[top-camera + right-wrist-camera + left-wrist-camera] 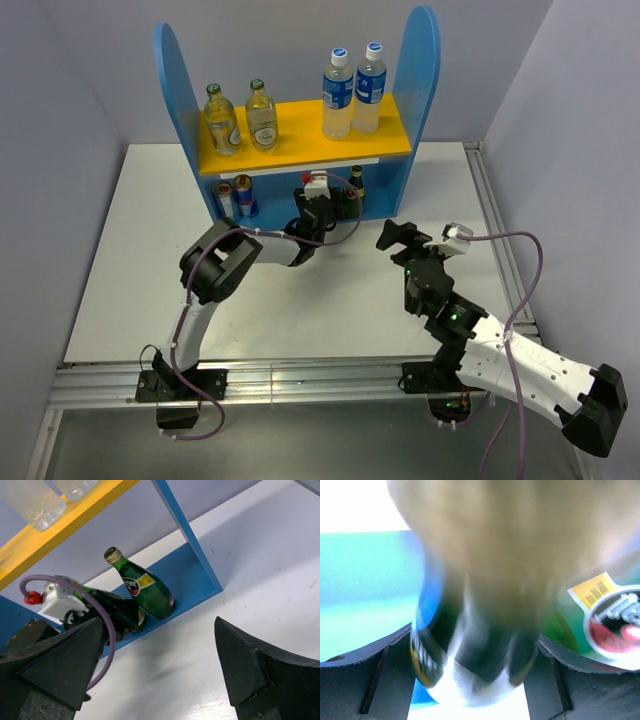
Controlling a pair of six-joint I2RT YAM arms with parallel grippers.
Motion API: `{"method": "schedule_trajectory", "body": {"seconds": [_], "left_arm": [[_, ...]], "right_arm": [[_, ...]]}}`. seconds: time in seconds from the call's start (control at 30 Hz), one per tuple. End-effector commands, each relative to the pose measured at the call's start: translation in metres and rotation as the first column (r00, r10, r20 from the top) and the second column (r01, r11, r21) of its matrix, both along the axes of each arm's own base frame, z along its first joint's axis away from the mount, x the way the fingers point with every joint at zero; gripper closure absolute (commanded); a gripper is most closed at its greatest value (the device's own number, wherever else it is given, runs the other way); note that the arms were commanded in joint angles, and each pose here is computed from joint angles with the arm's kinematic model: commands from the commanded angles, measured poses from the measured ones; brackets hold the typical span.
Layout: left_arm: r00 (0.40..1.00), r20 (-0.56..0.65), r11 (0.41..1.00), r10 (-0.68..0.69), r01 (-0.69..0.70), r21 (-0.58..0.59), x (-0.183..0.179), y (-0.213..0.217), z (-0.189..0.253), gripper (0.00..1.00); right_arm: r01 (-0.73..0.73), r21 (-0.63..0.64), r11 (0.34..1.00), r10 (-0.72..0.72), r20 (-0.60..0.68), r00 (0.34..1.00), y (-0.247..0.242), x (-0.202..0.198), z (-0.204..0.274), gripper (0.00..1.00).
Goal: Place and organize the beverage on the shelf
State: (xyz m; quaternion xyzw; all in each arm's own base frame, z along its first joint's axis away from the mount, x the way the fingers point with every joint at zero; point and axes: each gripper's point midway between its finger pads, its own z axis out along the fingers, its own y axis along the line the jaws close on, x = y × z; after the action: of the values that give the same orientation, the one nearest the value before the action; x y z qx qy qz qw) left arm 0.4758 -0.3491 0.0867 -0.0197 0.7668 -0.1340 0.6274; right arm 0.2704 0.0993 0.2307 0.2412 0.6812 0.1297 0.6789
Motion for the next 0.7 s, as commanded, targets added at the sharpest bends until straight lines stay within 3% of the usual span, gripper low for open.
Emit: {"method": "schedule_trajectory", "body": {"seconds": [0.0,0.17,0.27,0.3,0.4,0.47,0.63,0.67], "left_arm": [[0.983,0.177,0.987,0.048,-0.02,-0.156,0.023,-0.02,0.076,1.0],[0.986,0.15,0.99,0.074,-0.055,-0.129,0.035,-0.027,0.068,0.97],[0.99,0.126,0.992,0.07,-0.056,-0.111,0.035,-0.028,0.063,0.72],[0.991,0.121,0.993,0.055,-0.042,-0.107,0.034,-0.03,0.061,0.52],[0.993,0.11,0.995,0.05,-0.04,-0.091,0.032,-0.028,0.059,0.33],[0.994,0.101,0.996,0.05,-0.042,-0.079,0.03,-0.026,0.058,0.29],[0.994,0.095,0.997,0.052,-0.045,-0.067,0.02,-0.022,0.061,0.01],[0.994,0.093,0.997,0.052,-0.046,-0.066,0.016,-0.019,0.063,0.01]], "right_arm": [[0.021,-0.011,1.0,-0.021,0.002,1.0,-0.006,-0.003,-0.002,0.0],[0.008,-0.014,1.0,-0.008,-0.007,1.0,-0.001,-0.002,-0.007,0.0],[0.003,-0.005,1.0,-0.003,-0.001,1.0,-0.001,-0.002,-0.006,0.0],[0.002,-0.005,1.0,-0.002,-0.001,1.0,0.0,-0.002,-0.007,0.0],[0.005,-0.005,1.0,-0.005,-0.004,1.0,-0.001,-0.002,-0.009,0.0],[0.006,-0.006,1.0,-0.007,-0.006,1.0,-0.001,-0.002,-0.01,0.0],[0.008,-0.006,1.0,-0.008,-0.006,1.0,-0.001,-0.002,-0.011,0.0],[0.01,-0.009,1.0,-0.01,-0.01,1.0,-0.001,-0.002,-0.012,0.0]]}}
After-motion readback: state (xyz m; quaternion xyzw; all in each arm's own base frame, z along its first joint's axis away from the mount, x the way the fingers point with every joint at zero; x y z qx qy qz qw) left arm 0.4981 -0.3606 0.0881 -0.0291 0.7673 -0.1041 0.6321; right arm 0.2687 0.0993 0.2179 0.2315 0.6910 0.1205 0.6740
